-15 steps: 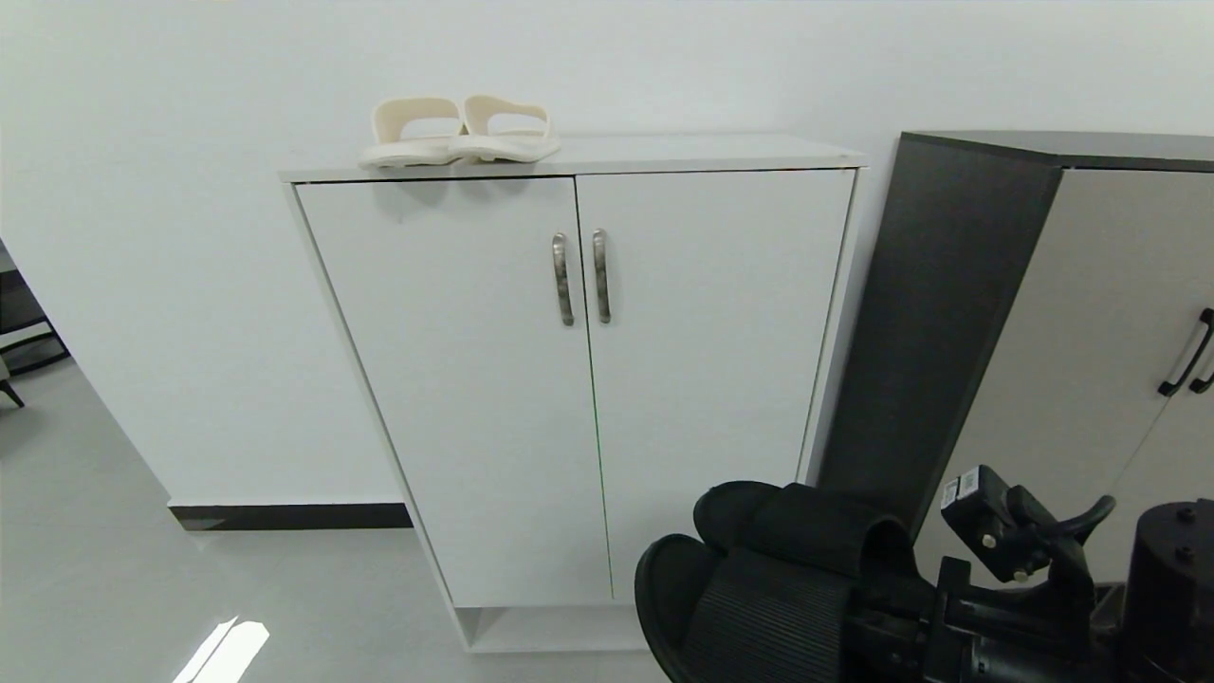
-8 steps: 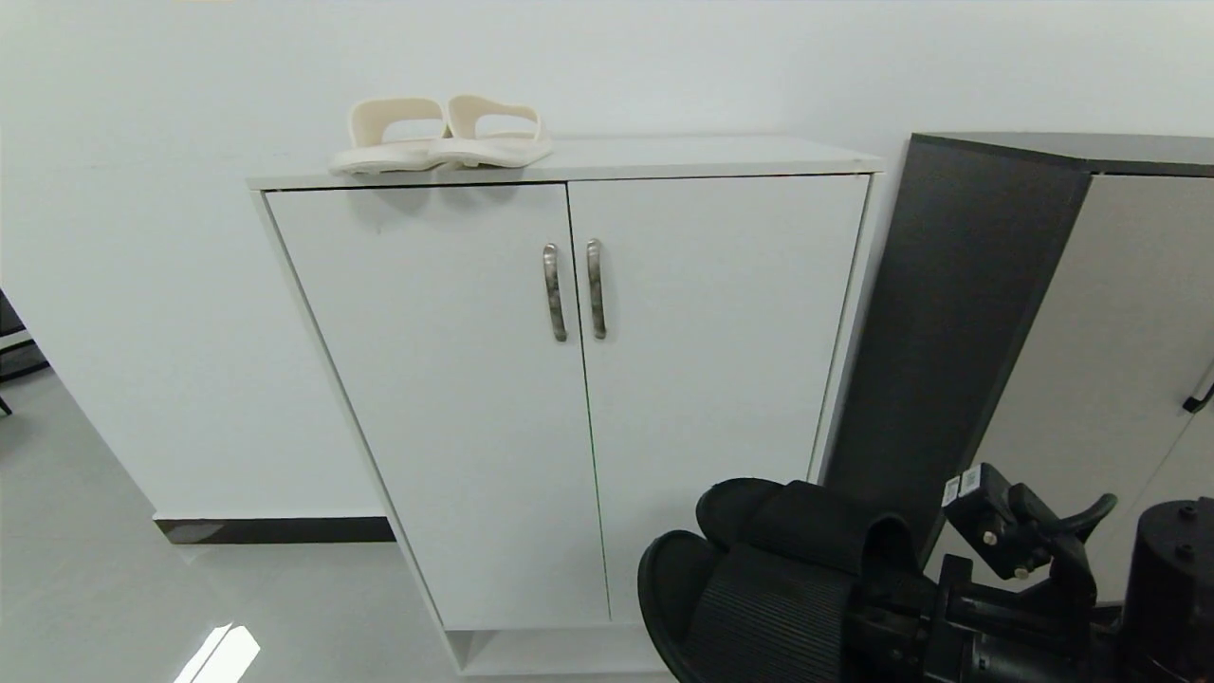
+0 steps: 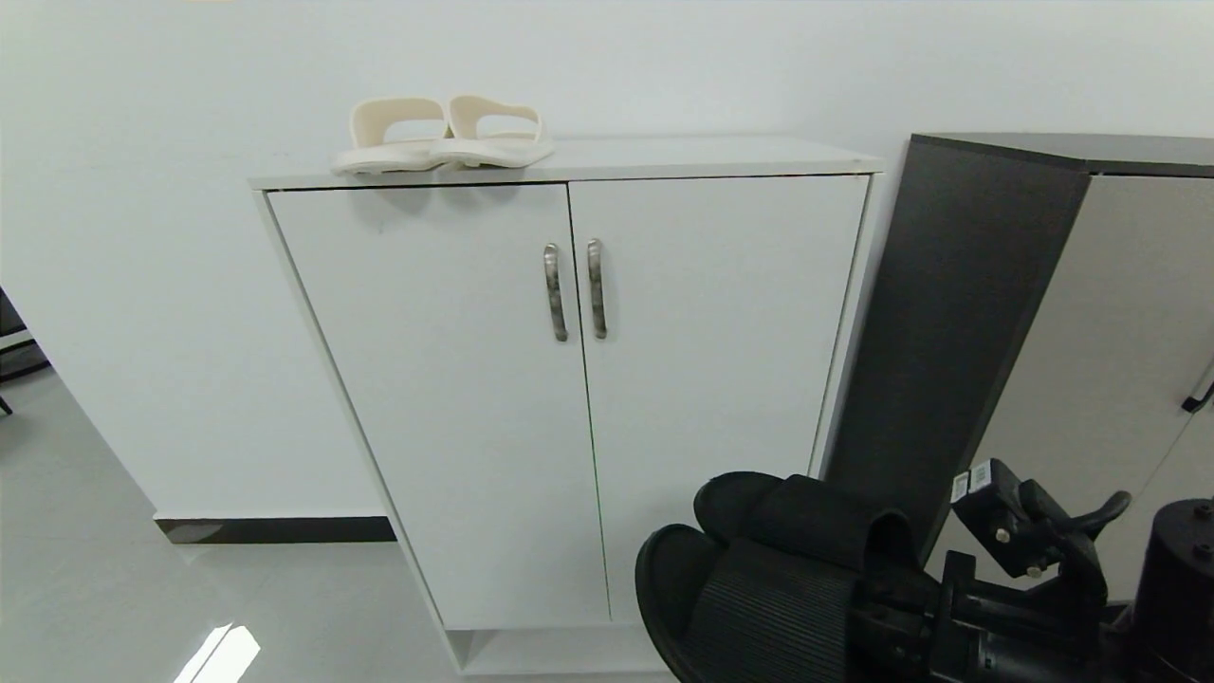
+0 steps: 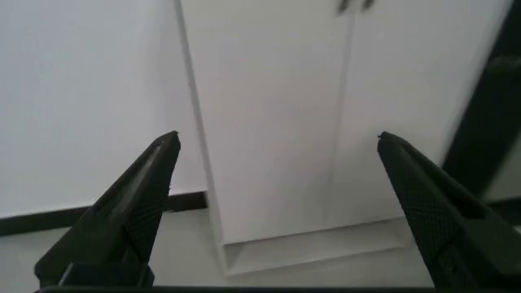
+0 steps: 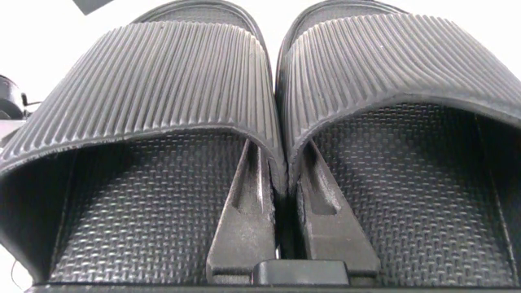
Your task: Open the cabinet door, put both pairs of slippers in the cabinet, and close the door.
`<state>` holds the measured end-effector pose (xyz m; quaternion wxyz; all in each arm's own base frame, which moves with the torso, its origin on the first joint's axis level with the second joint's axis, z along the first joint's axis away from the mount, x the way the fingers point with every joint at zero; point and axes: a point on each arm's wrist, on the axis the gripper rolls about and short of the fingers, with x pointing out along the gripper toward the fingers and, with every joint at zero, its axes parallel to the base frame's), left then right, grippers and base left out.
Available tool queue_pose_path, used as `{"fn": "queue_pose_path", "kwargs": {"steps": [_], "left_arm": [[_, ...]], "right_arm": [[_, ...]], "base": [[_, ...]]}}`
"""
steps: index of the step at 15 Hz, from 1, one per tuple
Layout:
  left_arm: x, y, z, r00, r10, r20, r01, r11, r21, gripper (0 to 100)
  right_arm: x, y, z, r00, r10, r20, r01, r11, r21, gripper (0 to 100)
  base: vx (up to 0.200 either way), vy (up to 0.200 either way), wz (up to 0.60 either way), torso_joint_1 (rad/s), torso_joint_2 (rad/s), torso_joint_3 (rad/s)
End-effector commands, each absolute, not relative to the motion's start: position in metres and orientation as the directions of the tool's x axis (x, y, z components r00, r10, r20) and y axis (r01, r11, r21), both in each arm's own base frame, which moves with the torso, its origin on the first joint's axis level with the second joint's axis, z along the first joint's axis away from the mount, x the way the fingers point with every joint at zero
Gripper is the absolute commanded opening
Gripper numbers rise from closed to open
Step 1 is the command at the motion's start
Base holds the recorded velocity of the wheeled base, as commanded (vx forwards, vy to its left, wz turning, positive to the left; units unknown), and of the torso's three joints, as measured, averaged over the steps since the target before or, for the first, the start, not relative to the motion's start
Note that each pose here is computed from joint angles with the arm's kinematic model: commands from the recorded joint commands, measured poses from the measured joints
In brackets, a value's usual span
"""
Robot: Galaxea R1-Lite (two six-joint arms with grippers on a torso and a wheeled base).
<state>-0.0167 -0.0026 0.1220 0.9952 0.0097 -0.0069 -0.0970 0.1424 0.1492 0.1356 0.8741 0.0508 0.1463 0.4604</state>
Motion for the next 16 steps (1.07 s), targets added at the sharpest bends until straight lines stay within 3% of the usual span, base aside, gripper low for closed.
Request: {"fn": "queue_pose_path", "kwargs": {"steps": [1,2,4,8,10,16], "left_arm": [[0.022,-0.01,0.174,0.896,-0.43,-0.109,0.424,0.903,-0.068,100],[0.048,-0.017,0.191,0.814,-0.564,-0.135,0.556,0.826,-0.099,100],[0.087,-0.026,0.21,0.732,-0.671,-0.119,0.662,0.741,-0.111,100],[0.123,-0.056,0.229,0.597,-0.794,-0.111,0.778,0.607,-0.16,100],[0.14,-0.083,0.249,0.498,-0.862,-0.093,0.828,0.504,-0.244,100],[0.212,-0.132,0.271,0.455,-0.885,-0.102,0.823,0.462,-0.33,100]], "right_arm": [[0.143,0.149,0.136,0.534,0.82,-0.207,-0.79,0.571,0.224,0],[0.143,0.149,0.136,0.535,0.819,-0.207,-0.789,0.572,0.224,0],[0.143,0.149,0.136,0.536,0.818,-0.209,-0.788,0.573,0.224,0],[0.144,0.15,0.137,0.536,0.819,-0.204,-0.788,0.573,0.225,0],[0.144,0.15,0.137,0.536,0.819,-0.204,-0.788,0.573,0.225,0],[0.146,0.149,0.135,0.544,0.812,-0.21,-0.781,0.582,0.227,0]], "base": [[0.0,0.0,0.0,0.0,0.0,0.0],[0.0,0.0,0.0,0.0,0.0,0.0],[0.0,0.0,0.0,0.0,0.0,0.0],[0.0,0.0,0.0,0.0,0.0,0.0],[0.0,0.0,0.0,0.0,0.0,0.0],[0.0,0.0,0.0,0.0,0.0,0.0]]}}
